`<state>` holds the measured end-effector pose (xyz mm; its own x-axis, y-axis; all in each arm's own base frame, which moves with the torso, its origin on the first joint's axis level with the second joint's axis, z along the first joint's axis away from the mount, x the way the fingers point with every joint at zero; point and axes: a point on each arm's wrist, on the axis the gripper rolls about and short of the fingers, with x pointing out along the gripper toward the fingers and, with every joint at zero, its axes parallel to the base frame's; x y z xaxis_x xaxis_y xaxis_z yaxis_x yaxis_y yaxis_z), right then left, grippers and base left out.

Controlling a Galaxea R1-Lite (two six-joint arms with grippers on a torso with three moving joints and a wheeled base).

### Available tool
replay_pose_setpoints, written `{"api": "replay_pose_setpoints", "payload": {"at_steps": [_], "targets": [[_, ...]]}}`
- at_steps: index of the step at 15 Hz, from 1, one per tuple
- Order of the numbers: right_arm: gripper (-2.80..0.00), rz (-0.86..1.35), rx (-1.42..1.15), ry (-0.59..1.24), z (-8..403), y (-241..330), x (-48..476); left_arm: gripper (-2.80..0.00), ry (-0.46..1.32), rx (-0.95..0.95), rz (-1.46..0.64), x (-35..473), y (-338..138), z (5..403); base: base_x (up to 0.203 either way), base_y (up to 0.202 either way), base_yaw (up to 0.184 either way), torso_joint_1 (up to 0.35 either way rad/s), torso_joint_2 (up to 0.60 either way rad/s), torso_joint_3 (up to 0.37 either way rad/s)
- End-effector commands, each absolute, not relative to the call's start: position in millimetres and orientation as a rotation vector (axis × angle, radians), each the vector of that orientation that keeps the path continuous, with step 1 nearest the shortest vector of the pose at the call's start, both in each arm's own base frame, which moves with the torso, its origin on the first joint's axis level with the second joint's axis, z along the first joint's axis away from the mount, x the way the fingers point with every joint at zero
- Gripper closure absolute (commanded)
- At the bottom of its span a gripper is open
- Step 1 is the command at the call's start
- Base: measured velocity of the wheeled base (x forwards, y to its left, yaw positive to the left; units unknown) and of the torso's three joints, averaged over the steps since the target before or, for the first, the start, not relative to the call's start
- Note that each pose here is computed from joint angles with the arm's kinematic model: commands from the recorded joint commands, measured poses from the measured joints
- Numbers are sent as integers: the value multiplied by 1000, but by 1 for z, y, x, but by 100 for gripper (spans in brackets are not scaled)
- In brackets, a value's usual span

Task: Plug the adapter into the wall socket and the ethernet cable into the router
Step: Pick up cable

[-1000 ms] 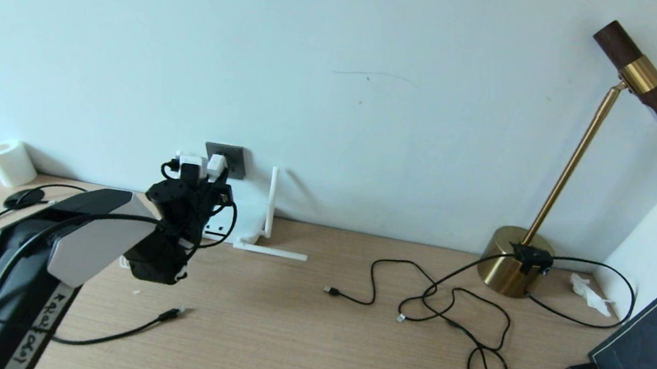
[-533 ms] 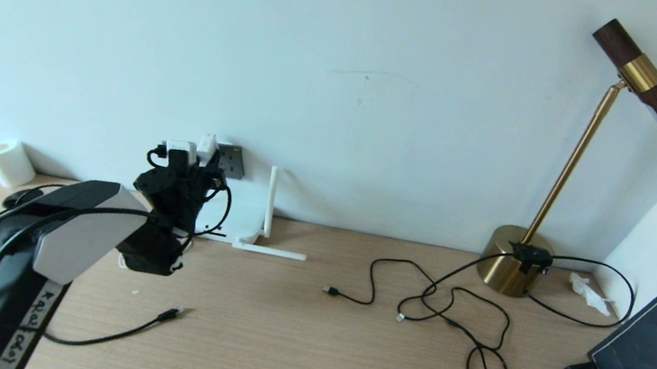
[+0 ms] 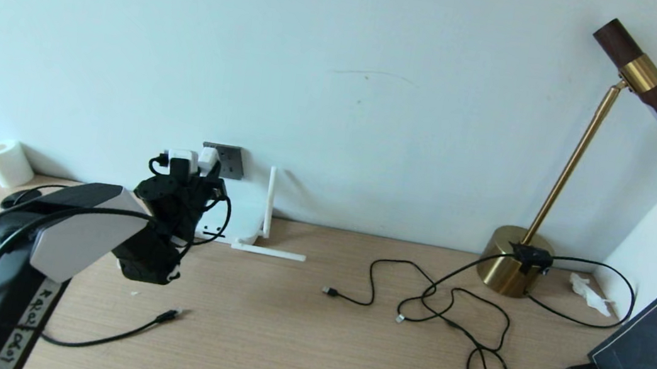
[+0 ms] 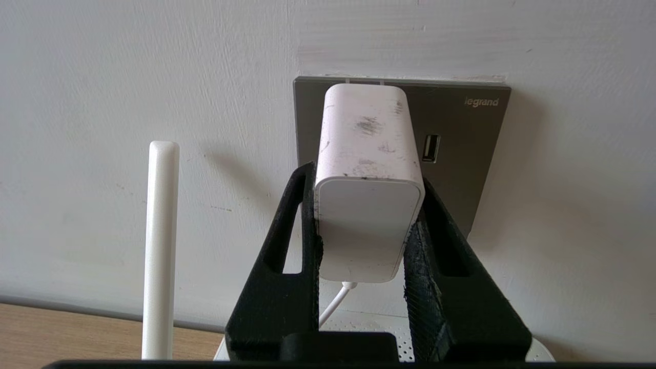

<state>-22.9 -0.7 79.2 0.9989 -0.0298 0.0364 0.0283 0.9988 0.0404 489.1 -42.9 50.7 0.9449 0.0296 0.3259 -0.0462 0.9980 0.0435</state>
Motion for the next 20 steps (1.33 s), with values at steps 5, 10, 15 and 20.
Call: {"api": "replay_pose_setpoints", "payload": {"at_steps": [5, 10, 15, 20], "targets": [[-280, -30, 40, -27, 76, -1, -22, 0, -303, 54, 38, 484, -43, 46, 0, 0, 0, 0, 0, 0], [-280, -29, 40, -27, 76, -1, -22, 0, -269, 53, 31, 477, -44, 42, 0, 0, 0, 0, 0, 0], [-280, -29, 40, -27, 76, -1, -22, 0, -284, 52, 30, 480, -44, 44, 0, 0, 0, 0, 0, 0], [-280, -29, 40, -27, 76, -1, -22, 0, -308, 51, 21, 483, -44, 51, 0, 0, 0, 0, 0, 0]]}}
